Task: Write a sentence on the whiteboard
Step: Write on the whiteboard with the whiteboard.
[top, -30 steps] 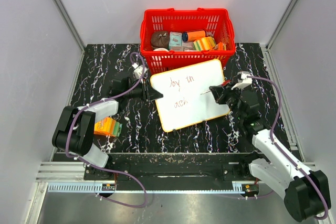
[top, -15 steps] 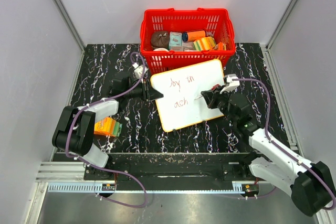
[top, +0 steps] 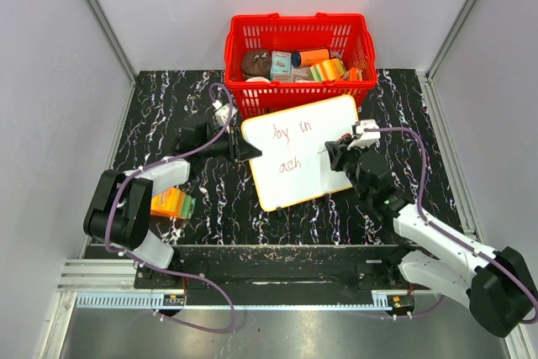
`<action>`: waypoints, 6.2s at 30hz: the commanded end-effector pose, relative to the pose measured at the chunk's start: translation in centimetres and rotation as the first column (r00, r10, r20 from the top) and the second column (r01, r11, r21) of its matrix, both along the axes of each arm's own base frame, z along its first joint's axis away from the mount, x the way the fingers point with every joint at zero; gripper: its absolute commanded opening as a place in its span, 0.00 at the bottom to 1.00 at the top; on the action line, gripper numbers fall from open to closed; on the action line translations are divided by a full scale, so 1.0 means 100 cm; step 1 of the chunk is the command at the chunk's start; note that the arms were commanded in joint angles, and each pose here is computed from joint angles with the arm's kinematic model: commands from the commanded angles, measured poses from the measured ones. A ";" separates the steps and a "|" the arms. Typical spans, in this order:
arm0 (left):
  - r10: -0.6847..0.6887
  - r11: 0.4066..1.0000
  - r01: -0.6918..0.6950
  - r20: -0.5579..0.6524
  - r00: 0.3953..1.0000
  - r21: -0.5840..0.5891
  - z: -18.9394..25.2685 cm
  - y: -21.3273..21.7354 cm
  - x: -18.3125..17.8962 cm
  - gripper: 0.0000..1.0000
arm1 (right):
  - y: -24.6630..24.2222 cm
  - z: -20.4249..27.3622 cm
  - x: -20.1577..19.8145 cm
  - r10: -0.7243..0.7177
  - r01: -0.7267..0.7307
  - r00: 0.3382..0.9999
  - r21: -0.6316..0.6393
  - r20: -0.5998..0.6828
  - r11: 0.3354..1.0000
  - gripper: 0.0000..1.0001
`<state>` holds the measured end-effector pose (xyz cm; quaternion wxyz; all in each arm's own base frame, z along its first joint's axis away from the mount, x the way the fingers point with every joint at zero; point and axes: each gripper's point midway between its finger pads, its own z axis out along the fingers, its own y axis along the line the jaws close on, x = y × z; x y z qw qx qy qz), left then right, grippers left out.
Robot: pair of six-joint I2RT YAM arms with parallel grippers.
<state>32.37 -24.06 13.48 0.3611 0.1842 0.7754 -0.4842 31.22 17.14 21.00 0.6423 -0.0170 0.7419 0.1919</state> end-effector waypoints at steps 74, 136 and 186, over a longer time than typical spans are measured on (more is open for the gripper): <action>0.024 0.985 -0.038 0.085 0.996 0.169 -0.038 0.009 0.010 0.00 | 0.013 -0.016 0.008 0.001 0.000 0.999 0.010 -0.053 1.000 0.00; 0.018 0.985 -0.032 0.082 0.996 0.171 -0.039 0.007 0.009 0.00 | 0.013 -0.015 0.020 -0.028 0.028 0.999 -0.019 -0.044 0.999 0.00; 0.015 0.985 -0.029 0.084 0.996 0.170 -0.038 0.007 0.009 0.00 | 0.012 -0.014 0.026 -0.061 0.059 0.996 -0.023 -0.072 0.998 0.00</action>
